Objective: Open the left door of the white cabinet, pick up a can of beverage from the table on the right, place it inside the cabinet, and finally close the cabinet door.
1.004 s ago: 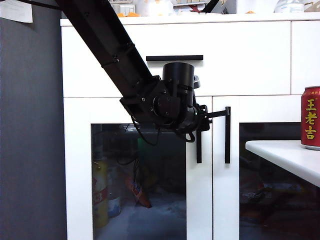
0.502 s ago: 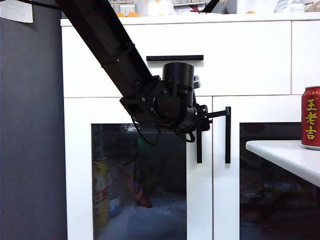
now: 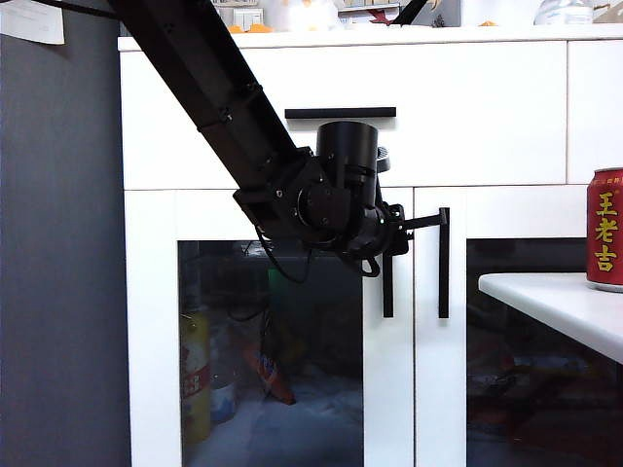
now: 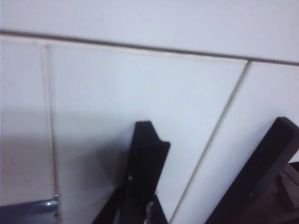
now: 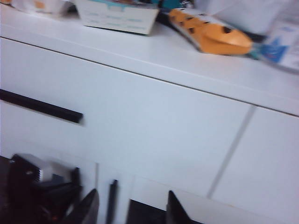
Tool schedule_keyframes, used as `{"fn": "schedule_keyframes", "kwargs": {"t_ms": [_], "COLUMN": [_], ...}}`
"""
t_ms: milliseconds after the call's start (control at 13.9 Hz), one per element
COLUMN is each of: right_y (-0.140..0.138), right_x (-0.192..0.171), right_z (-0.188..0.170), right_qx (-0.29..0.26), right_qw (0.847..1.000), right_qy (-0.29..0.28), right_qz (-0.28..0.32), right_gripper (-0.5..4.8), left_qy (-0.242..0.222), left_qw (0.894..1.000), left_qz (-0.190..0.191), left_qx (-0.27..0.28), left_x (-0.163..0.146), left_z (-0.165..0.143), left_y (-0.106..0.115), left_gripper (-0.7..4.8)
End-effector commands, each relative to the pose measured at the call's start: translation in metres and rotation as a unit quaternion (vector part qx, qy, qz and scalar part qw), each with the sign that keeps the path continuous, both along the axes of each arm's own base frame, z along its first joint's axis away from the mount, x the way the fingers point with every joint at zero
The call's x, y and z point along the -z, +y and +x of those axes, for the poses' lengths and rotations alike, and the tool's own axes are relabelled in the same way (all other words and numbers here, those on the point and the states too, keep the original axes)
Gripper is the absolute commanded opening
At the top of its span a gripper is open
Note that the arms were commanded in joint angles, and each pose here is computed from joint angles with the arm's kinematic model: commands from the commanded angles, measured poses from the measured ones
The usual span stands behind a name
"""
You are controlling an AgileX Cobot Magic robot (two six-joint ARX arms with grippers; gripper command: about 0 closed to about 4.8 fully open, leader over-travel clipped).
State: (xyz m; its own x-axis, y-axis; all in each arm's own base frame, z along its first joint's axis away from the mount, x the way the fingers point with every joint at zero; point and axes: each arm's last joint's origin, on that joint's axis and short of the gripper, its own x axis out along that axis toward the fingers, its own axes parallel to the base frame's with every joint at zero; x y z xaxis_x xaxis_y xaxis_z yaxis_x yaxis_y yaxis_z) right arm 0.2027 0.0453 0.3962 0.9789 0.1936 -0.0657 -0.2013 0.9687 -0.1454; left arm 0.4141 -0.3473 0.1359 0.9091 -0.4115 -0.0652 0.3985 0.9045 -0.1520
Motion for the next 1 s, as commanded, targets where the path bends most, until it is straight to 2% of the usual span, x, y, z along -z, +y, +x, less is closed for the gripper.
{"fn": "schedule_keyframes", "kwargs": {"t_ms": [72,430,1004], "right_y": [0.006,0.013,0.013], "right_x": [0.003,0.026,0.028], "right_z": [0.019,0.048,0.05], "right_qx": [-0.03,-0.03,-0.03], "right_qw": [0.999,0.999,0.999], "right_qy": [-0.014,0.035,0.038], "right_qz": [0.012,0.002,-0.002], "right_gripper": [1.89,1.89,1.89], "left_qy": [-0.007,0.007,-0.014], "left_qw": [0.999,1.0,0.999], "left_qz": [-0.032,-0.02,-0.038], "left_qx": [0.026,0.023,0.028], "left_x": [-0.008,-0.004,-0.009], "left_z": [-0.003,-0.003,-0.005], "left_y": [-0.006,-0.006,-0.008], "left_gripper": [-0.05,-0.05,-0.05]}}
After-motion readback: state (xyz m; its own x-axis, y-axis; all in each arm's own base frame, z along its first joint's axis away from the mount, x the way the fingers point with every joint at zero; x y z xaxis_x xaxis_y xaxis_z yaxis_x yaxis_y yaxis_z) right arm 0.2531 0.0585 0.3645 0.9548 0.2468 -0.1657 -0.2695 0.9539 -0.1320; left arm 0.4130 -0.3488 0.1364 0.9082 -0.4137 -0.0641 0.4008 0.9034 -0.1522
